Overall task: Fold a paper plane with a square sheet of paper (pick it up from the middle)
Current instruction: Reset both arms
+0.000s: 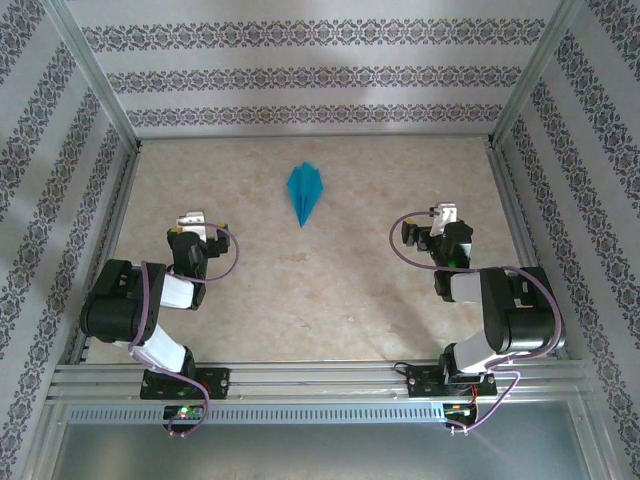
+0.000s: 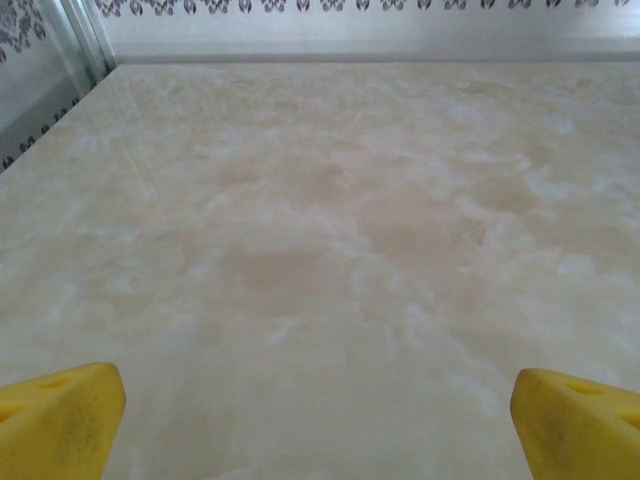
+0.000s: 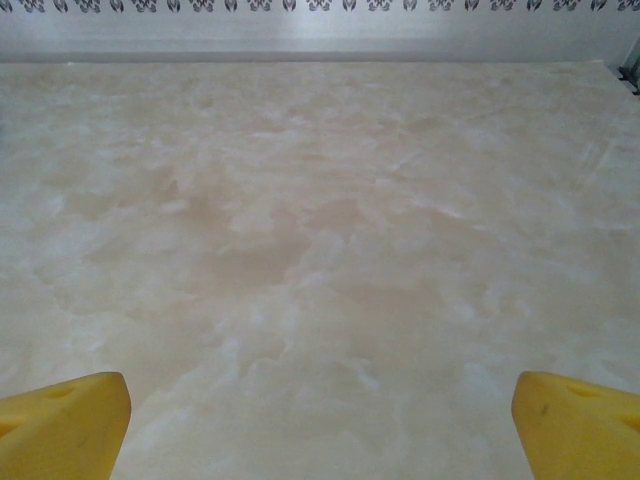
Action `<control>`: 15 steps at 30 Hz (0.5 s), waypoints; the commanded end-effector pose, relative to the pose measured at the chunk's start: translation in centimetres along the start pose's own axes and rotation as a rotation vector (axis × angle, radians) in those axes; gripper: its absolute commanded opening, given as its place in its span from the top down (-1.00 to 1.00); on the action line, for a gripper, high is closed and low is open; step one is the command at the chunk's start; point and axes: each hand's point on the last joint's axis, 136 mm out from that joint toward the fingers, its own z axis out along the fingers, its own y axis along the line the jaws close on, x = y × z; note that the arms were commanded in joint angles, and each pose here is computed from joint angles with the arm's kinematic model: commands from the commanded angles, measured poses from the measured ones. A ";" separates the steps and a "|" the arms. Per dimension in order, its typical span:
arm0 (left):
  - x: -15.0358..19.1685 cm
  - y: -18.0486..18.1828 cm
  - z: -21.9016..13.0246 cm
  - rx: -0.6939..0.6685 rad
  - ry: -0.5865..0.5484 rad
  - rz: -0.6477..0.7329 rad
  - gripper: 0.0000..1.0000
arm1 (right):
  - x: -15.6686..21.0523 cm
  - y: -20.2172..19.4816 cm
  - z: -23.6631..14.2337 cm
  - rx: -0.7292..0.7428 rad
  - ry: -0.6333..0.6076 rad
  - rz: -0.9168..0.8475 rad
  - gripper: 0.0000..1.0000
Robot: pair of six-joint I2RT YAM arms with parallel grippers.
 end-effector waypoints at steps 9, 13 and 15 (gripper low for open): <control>-0.8 -0.1 0.4 0.020 -0.012 0.007 -0.99 | -1.8 -0.6 0.3 0.024 -0.054 0.010 -0.96; -0.7 0.0 0.6 0.014 0.001 0.007 -0.99 | -1.7 -0.6 0.3 0.025 -0.054 0.009 -0.96; -0.8 -0.1 0.6 0.016 0.002 0.008 -0.99 | -1.8 -0.6 0.3 0.024 -0.054 0.010 -0.96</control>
